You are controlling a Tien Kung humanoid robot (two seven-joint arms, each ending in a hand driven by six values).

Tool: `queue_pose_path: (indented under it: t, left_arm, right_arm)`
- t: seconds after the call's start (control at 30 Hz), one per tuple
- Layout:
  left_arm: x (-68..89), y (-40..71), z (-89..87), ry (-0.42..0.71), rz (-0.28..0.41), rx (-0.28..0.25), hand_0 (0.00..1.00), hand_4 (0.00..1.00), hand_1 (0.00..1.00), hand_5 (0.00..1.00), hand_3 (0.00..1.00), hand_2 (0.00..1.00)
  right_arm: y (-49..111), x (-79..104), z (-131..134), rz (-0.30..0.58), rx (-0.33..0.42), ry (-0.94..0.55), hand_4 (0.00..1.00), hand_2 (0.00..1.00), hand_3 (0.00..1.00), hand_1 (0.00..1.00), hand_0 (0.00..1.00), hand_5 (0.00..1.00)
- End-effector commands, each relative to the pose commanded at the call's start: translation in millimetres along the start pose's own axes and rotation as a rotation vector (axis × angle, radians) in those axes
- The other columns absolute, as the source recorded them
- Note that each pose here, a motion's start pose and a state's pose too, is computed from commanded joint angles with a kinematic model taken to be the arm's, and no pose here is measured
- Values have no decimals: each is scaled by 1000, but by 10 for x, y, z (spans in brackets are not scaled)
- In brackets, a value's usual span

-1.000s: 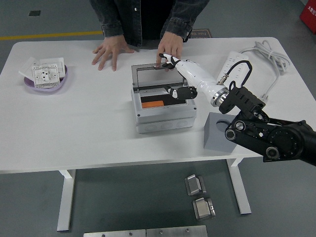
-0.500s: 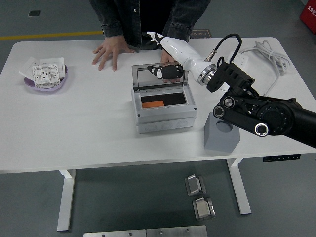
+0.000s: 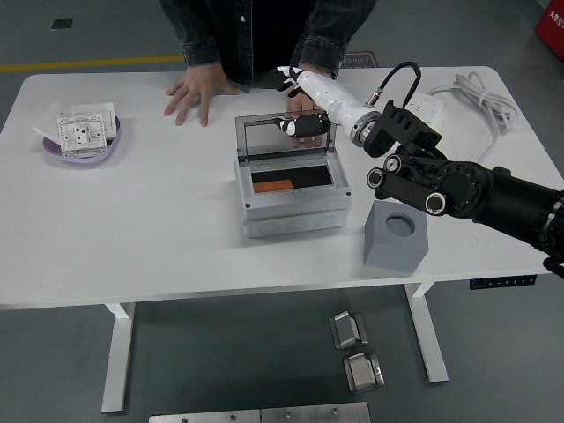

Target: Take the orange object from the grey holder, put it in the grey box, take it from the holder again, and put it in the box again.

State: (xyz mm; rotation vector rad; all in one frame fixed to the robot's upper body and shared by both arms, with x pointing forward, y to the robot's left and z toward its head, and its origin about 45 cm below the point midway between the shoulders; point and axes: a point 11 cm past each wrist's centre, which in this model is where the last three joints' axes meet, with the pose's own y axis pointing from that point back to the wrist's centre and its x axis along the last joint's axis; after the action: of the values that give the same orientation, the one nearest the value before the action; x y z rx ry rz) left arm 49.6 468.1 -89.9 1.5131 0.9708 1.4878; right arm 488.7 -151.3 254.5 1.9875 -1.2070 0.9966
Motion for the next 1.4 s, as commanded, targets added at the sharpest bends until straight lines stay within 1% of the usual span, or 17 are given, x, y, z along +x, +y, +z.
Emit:
queue_pose_path:
  t: [0.1, 0.17, 0.2, 0.3, 0.4, 0.73, 0.83, 0.97, 1.0, 1.17, 1.2, 1.37, 1.4]
  left_arm:
    - [-4, -1, -6, -1, -1, 0, 655, 647, 655, 447, 653, 615]
    - [-8, -2, -18, -1, -1, 1, 655, 647, 655, 447, 653, 615]
    - [-9, -3, -22, 0, -2, 2, 655, 646, 655, 447, 652, 615]
    - [-12, -5, -33, 3, -2, 3, 655, 646, 655, 447, 652, 615]
    - [-15, -6, -44, 6, -3, 3, 655, 646, 655, 447, 653, 615]
    - [-15, -10, -71, 17, -4, 3, 655, 646, 655, 448, 653, 616]
    - [-17, -12, -94, 19, -4, 7, 654, 646, 655, 449, 653, 616]
    - [-20, -14, -113, 22, -5, 9, 654, 646, 655, 449, 653, 616]
    - [-21, -15, -116, 22, -5, 10, 655, 646, 655, 449, 652, 616]
    - [-27, -16, -125, 24, -7, 10, 655, 646, 655, 449, 652, 616]
    - [-29, -16, -126, 25, -7, 10, 655, 646, 655, 448, 653, 616]
    - [-38, -18, -144, 26, -9, 13, 655, 646, 655, 448, 653, 616]
    - [-38, -18, -149, 26, -9, 14, 654, 645, 655, 452, 653, 616]
  right_arm:
    - [17, -52, 10, -9, 0, -4, 695, 775, 915, 736, 829, 180]
    - [54, -122, 12, -21, 9, -4, 695, 775, 915, 736, 829, 180]
    - [69, -146, 12, -25, 13, -4, 700, 775, 913, 737, 836, 205]
    - [126, -219, 19, -40, 25, 4, 700, 775, 913, 737, 836, 205]
    - [183, -260, 28, -50, 37, 16, 692, 776, 915, 741, 837, 213]
    - [359, -294, 79, -73, 61, 67, 692, 776, 919, 742, 836, 231]
    - [443, -309, 88, -84, 70, 91, 689, 777, 921, 737, 829, 243]
    - [549, -349, 67, -102, 89, 121, 689, 777, 921, 737, 829, 243]
    - [566, -357, 60, -105, 93, 128, 703, 777, 923, 734, 822, 267]
    - [652, -388, 12, -118, 112, 158, 703, 777, 923, 734, 822, 267]
    - [676, -394, 7, -122, 114, 165, 704, 783, 930, 729, 791, 274]
    - [769, -429, -10, -140, 121, 199, 704, 783, 930, 729, 791, 274]
    - [780, -434, -10, -143, 120, 202, 694, 783, 933, 720, 772, 287]
